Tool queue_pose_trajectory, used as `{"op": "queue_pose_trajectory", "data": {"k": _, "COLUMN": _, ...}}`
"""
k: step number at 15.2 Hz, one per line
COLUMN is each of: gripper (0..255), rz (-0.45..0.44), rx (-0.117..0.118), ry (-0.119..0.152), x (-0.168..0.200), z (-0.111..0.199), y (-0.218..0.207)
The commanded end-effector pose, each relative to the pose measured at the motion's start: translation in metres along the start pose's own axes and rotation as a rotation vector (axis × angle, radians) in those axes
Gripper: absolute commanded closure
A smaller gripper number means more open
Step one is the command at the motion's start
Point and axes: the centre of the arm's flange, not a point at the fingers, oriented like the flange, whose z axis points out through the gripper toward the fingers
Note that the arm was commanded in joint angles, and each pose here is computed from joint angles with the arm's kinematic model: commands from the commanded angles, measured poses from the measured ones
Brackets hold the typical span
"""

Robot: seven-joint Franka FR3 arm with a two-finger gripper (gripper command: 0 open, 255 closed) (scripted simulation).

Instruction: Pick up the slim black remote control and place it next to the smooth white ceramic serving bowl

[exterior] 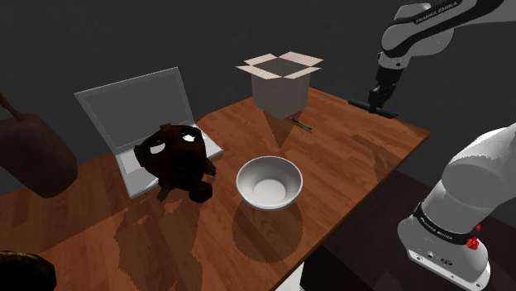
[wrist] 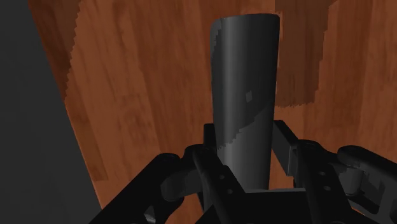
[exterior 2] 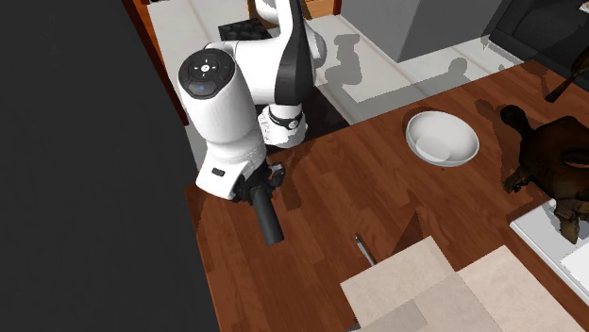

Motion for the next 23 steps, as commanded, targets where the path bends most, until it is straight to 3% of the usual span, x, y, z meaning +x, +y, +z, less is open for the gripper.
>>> {"op": "queue_pose_trajectory", "data": {"k": 1, "gripper": 255, "rz": 0.0, "rx": 0.0, "ry": 0.0, "x": 0.001, "z": -0.011, "y": -0.001}}
{"op": "queue_pose_trajectory", "data": {"k": 10, "gripper": 255, "rz": 0.0, "rx": 0.0, "ry": 0.0, "x": 0.0, "z": -0.054, "y": -0.005}}
{"op": "queue_pose_trajectory", "data": {"k": 23, "gripper": 255, "rz": 0.0, "rx": 0.0, "ry": 0.0, "x": 0.029, "z": -0.041, "y": -0.173}}
